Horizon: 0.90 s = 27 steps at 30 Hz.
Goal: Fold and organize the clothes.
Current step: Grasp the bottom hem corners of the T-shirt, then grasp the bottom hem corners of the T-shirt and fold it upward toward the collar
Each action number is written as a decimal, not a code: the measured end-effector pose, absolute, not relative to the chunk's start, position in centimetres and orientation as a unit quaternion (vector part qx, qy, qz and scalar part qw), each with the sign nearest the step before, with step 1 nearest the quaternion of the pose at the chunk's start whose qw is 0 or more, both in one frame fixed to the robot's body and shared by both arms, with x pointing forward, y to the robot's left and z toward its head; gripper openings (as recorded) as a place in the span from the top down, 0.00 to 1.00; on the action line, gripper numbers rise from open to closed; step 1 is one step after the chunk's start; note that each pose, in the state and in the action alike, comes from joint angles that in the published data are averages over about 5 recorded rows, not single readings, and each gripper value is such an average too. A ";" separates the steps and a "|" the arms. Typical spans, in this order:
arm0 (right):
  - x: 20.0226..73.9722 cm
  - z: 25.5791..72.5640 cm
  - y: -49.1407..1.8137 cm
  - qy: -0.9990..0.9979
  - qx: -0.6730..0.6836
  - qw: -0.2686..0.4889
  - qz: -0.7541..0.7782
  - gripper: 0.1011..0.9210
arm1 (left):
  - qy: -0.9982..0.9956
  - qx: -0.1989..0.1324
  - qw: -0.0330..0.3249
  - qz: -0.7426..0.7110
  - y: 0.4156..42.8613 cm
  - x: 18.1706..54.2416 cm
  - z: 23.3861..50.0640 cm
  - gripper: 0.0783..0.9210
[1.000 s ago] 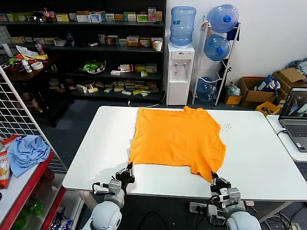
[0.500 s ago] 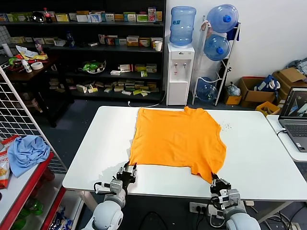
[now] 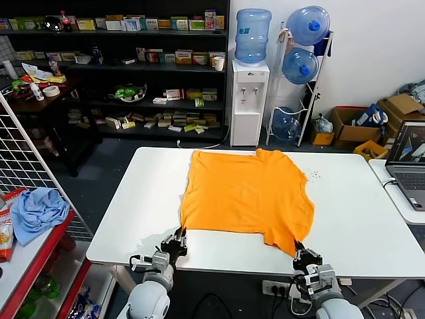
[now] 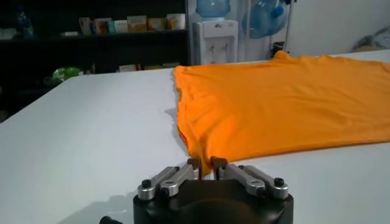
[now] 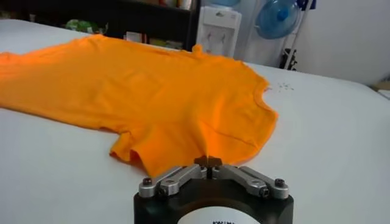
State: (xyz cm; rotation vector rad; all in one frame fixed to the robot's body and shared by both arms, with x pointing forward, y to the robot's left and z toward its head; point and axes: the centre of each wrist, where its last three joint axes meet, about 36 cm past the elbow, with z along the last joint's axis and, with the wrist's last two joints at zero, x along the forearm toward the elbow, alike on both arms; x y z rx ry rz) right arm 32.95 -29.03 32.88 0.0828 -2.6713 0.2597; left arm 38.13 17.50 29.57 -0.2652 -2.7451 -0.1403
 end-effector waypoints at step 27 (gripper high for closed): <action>27.8 37.5 -32.1 -0.965 0.033 0.192 0.175 0.97 | -0.980 -0.117 0.145 -0.074 19.1 32.0 33.7 0.99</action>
